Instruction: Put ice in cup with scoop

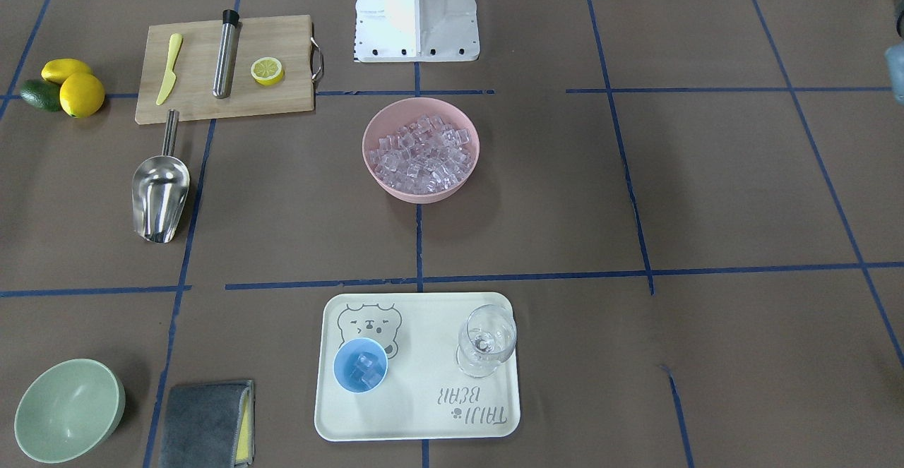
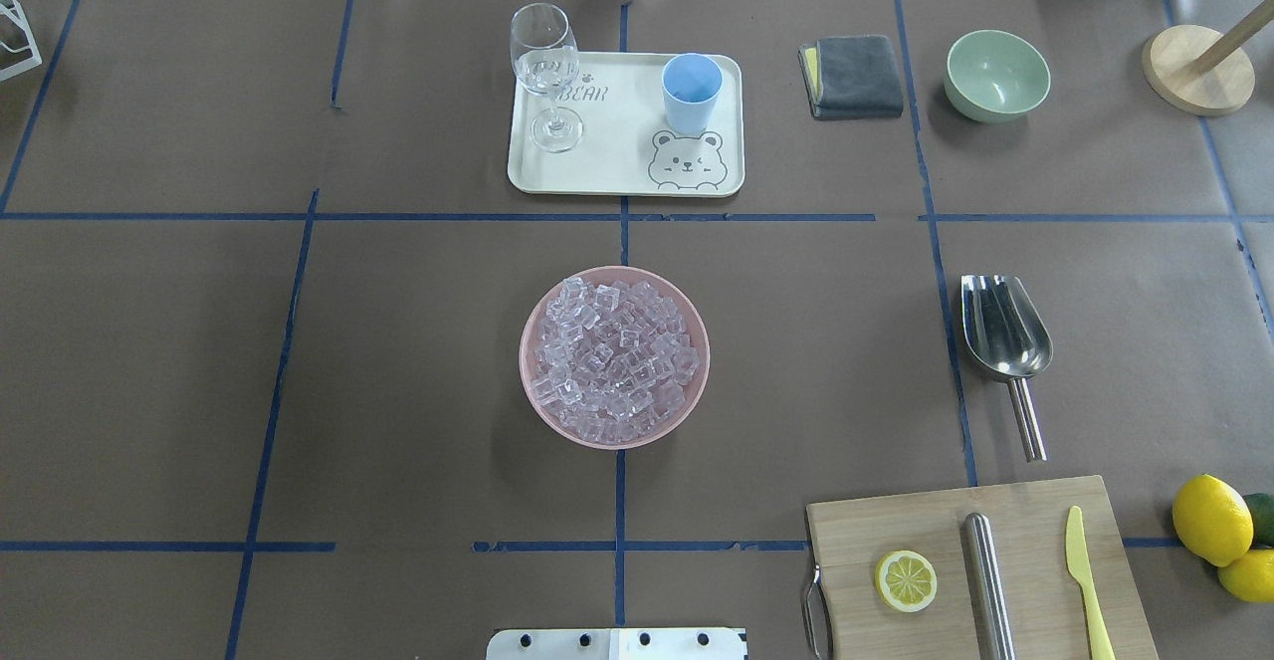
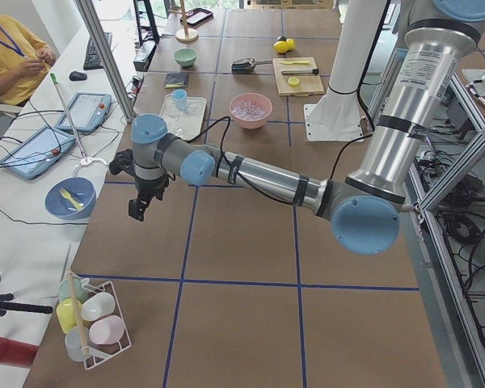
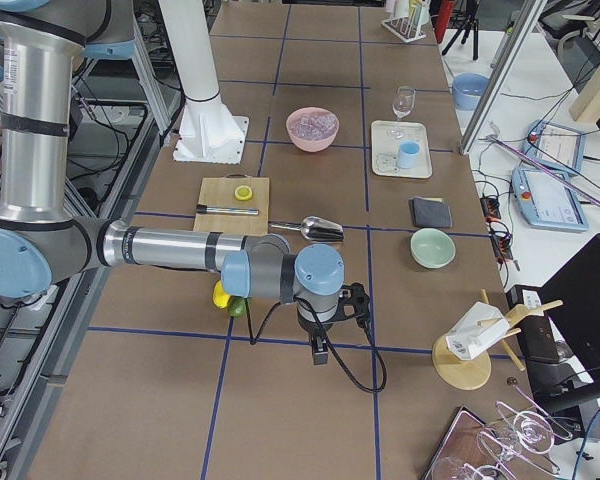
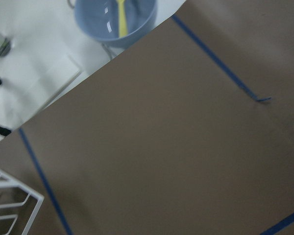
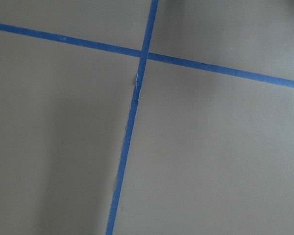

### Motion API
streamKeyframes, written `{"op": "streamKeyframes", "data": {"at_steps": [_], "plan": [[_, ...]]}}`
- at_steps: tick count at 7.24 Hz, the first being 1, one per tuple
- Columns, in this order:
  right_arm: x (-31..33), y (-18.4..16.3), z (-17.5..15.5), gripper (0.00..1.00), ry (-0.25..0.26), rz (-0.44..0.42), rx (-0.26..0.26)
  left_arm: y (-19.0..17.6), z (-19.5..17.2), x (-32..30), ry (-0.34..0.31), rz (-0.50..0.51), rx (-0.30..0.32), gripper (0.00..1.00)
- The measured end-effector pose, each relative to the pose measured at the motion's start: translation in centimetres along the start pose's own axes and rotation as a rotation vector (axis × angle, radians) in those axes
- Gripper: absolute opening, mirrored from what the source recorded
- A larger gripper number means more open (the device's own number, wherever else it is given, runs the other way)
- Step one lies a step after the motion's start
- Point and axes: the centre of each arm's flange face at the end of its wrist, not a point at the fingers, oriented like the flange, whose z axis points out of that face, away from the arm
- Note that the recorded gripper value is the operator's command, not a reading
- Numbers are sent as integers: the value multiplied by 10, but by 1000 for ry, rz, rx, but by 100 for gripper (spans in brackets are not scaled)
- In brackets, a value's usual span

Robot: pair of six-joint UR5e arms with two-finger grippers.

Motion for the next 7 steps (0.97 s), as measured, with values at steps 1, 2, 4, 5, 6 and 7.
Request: {"op": "streamKeyframes", "data": {"at_steps": [1,2,4,5,6,7], "plan": [[0,1,0,100,-1,-1,1,44,9,-32,53,-88,-41,100],[0,2,0,100,0,-3,2,94,20,-61,93,-145,-66,100],[1,6,1,100,8,-6,2,166,33,-89,138,-204,-95,100],[1,6,1,100,11,-11,3,178,31,-94,138,-216,-94,100],[1,5,0,100,11,-16,4,181,26,-98,118,-217,-88,100],[0,5,0,100,11,-16,4,180,24,-100,87,-215,-90,100]]}}
